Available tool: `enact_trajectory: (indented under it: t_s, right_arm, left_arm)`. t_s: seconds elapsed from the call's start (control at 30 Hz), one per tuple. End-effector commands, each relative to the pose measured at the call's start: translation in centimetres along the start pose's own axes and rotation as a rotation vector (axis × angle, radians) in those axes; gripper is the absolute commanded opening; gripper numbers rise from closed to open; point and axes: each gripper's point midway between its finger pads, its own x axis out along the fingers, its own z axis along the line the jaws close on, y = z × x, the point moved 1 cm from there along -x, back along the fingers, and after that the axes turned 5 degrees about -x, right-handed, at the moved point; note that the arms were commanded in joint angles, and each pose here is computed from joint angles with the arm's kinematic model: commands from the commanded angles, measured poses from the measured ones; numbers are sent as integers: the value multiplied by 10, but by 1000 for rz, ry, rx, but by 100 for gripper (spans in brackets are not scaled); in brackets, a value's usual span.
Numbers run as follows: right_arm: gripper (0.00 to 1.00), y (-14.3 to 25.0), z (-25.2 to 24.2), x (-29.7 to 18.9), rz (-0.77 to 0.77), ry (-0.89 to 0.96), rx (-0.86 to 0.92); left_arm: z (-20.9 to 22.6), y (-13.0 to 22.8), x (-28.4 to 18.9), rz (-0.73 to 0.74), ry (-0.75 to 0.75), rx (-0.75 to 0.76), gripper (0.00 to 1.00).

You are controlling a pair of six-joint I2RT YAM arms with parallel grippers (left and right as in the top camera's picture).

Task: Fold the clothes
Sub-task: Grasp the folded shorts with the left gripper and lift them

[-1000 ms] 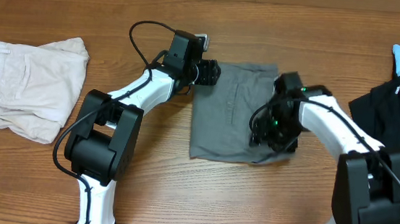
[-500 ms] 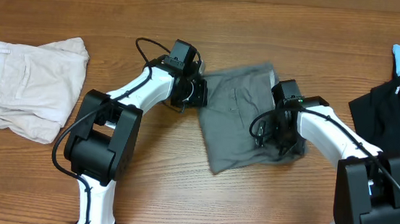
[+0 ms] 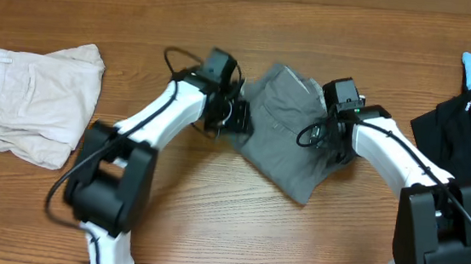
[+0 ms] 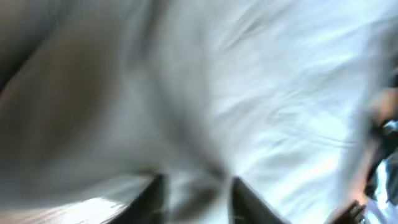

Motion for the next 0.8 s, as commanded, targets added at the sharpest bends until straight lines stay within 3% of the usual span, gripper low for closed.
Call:
enact_trajectory:
  t_s: [0.0, 0.07, 0.1, 0.13, 0.23, 0.4, 0.6, 0.77]
  right_arm:
    - [91, -30, -8, -44, -130, -14, 52]
    - [91, -31, -9, -56, -150, -37, 61]
    - [91, -31, -8, -61, -152, -58, 62]
    - [91, -28, -3, -67, -145, -102, 65]
    - [91, -13, 9, -72, -58, -234, 158]
    - [91, -7, 9, -71, -4, -289, 222]
    - [92, -3, 7, -70, 11, -282, 221]
    - [92, -3, 7, -70, 11, -283, 221]
  left_arm:
    - [-38, -36, -65, -242, 62, 118, 78]
    - [-44, -56, -81, -360, 43, 154, 76]
    - [-46, -67, -86, -421, 34, 169, 79]
    - [-49, -80, -91, -484, 25, 195, 89]
    - [-49, -101, -78, -546, 20, 295, 88]
    - [-28, -103, -29, -463, 11, 347, 100]
    - [-17, -102, 21, -396, 76, 414, 100]
    - [-9, -104, 34, -391, 73, 411, 100]
